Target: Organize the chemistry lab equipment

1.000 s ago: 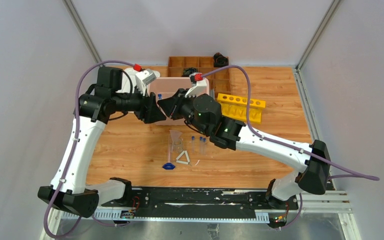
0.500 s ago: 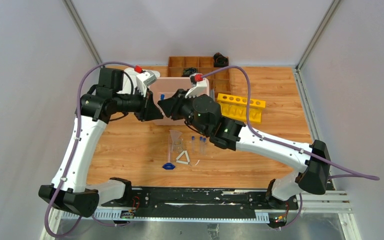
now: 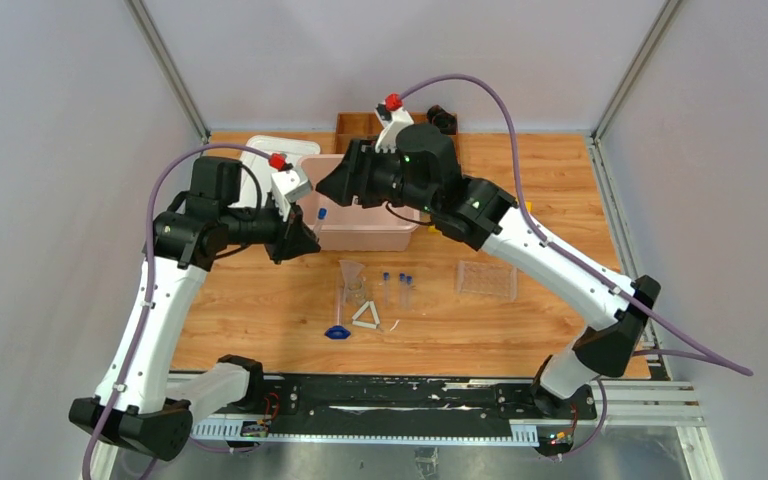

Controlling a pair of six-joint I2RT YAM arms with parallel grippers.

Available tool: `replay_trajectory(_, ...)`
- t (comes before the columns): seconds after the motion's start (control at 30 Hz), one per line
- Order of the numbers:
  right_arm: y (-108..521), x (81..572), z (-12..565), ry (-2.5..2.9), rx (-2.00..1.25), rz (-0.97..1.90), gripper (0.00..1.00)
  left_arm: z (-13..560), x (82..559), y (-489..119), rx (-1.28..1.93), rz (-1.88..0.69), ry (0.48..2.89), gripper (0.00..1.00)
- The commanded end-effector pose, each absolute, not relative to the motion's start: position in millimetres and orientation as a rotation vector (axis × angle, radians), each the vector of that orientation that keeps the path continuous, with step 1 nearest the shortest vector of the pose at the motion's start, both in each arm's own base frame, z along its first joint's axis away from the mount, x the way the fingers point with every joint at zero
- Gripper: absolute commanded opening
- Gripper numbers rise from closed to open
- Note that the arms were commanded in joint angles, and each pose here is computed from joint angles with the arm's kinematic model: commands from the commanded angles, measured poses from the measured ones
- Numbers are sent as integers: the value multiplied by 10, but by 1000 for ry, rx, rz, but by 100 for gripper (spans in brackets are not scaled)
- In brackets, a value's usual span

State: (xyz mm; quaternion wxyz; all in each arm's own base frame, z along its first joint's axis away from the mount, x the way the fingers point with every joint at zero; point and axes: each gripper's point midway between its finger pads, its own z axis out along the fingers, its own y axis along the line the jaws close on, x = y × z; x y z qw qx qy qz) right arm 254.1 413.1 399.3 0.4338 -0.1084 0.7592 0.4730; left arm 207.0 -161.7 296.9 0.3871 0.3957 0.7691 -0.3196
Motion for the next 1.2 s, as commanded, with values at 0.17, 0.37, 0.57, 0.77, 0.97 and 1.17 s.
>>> replay_trajectory(0.17, 4235, 2125, 3728, 2072, -581, 1272, 58, 2916, 2045, -1587, 1117, -744, 1873, 0)
replay_trajectory(0.37, 4262, 2132, 3555, 2125, -583, 1256, 57, 2875, 2006, -1563, 1128, -727, 1868, 0)
replay_trajectory(0.57, 4311, 2140, 3463, 2159, -601, 1248, 49, 2853, 1957, -1550, 1154, -711, 1843, 0)
replay_trajectory(0.77, 4354, 2168, 3313, 2202, -616, 1223, 46, 2787, 1963, -1564, 1166, -713, 1862, 0)
replay_trajectory(0.97, 4337, 2203, 3228, 2225, -624, 1172, 34, 2717, 1986, -1529, 1203, -646, 1868, 0)
replay_trajectory(1.17, 4301, 2199, 3169, 2239, -632, 1147, 14, 2676, 2050, -1513, 1194, -626, 1904, 0)
